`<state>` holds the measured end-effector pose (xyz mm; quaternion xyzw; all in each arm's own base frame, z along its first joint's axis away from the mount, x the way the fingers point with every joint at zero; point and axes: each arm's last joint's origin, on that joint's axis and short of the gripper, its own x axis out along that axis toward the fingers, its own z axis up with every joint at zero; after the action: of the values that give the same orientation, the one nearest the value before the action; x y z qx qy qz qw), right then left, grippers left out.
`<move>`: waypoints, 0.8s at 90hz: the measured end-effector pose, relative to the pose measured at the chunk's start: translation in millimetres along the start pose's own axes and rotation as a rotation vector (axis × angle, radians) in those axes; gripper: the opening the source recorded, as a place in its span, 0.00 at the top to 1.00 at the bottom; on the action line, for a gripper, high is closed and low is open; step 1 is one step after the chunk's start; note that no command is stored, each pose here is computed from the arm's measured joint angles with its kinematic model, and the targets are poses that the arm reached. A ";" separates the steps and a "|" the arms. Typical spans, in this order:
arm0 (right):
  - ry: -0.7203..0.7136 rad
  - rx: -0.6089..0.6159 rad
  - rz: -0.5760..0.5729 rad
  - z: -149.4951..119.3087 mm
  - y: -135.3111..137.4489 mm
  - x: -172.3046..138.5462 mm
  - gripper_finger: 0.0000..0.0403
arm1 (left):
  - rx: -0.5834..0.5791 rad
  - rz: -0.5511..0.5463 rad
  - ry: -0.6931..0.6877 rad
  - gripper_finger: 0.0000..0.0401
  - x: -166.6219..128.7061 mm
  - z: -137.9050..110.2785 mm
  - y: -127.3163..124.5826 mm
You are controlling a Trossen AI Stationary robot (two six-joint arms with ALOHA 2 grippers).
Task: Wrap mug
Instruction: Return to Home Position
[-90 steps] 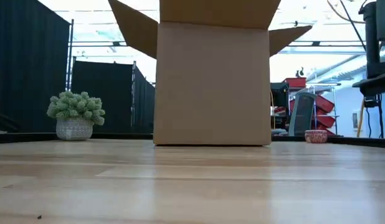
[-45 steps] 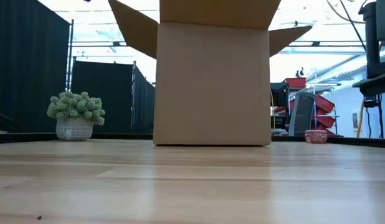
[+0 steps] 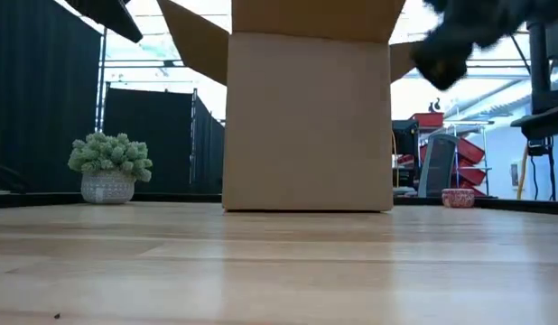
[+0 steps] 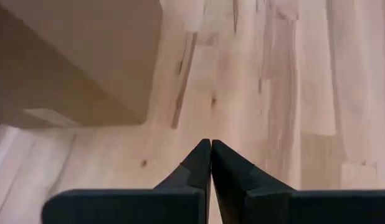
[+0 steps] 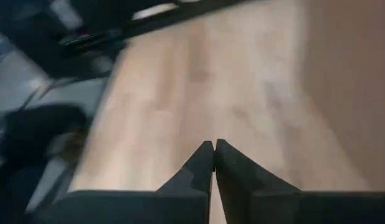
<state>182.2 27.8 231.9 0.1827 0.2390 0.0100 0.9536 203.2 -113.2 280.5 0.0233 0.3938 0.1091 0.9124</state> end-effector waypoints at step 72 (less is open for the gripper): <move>-0.471 -0.124 0.051 -65.8 -44.7 -21.5 1.00 | -0.037 -0.179 -0.271 1.00 -0.1 -55.3 30.1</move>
<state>129.9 6.4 171.9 0.1270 0.0041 0.0057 0.9919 157.6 -86.3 246.4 -0.0140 0.2654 0.0303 0.9636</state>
